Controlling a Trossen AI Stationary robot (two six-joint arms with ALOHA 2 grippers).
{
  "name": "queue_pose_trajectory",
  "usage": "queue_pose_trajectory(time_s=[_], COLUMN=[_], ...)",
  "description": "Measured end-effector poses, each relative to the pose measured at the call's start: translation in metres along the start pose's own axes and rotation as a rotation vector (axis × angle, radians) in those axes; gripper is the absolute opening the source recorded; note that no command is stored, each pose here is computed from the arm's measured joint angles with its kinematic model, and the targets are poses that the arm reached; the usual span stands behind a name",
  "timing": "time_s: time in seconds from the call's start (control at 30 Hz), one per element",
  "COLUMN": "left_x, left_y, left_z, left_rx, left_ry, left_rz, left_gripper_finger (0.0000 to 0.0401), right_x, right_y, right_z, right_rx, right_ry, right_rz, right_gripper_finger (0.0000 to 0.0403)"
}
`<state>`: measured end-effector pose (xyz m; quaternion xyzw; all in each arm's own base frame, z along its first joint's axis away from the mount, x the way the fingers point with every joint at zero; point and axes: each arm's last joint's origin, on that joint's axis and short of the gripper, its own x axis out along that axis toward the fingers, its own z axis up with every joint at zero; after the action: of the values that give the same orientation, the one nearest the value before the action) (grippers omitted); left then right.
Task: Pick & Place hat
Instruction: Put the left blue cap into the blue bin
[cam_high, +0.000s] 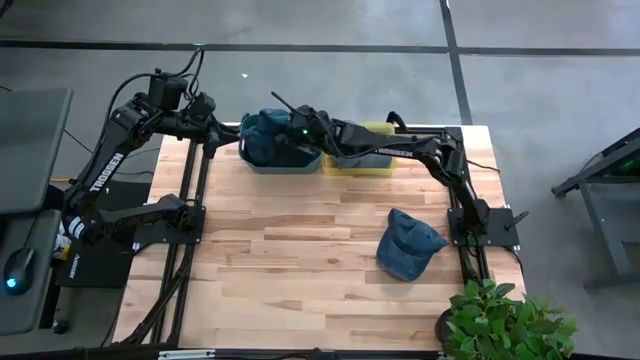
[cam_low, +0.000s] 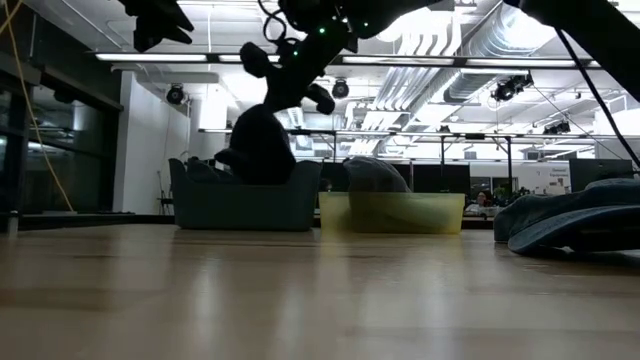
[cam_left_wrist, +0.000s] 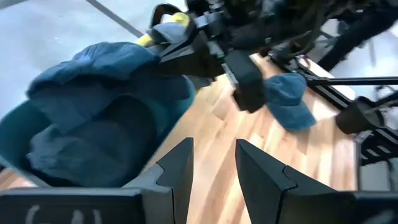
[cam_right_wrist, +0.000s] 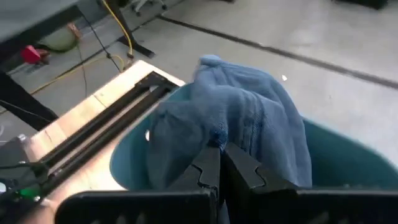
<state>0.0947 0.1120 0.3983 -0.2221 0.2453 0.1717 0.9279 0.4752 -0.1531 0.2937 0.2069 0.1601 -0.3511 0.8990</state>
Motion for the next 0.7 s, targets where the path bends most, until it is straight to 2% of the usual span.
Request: queue_pose_trajectory(time_s=[0.47, 0.7], left_x=[0.000, 0.001], left_y=[-0.001, 0.000], left_z=[0.001, 0.001], left_rx=[-0.009, -0.010], left_ry=[-0.004, -0.004], left_rz=[-0.029, -0.030], left_gripper_finger=[0.0117, 0.0117], right_x=[0.040, 0.048], right_y=[0.010, 0.000], right_z=[-0.038, -0.038], right_rx=[0.076, 0.087], right_ry=[0.029, 0.000], right_rz=[0.119, 0.052], right_gripper_finger=[0.0000, 0.0000])
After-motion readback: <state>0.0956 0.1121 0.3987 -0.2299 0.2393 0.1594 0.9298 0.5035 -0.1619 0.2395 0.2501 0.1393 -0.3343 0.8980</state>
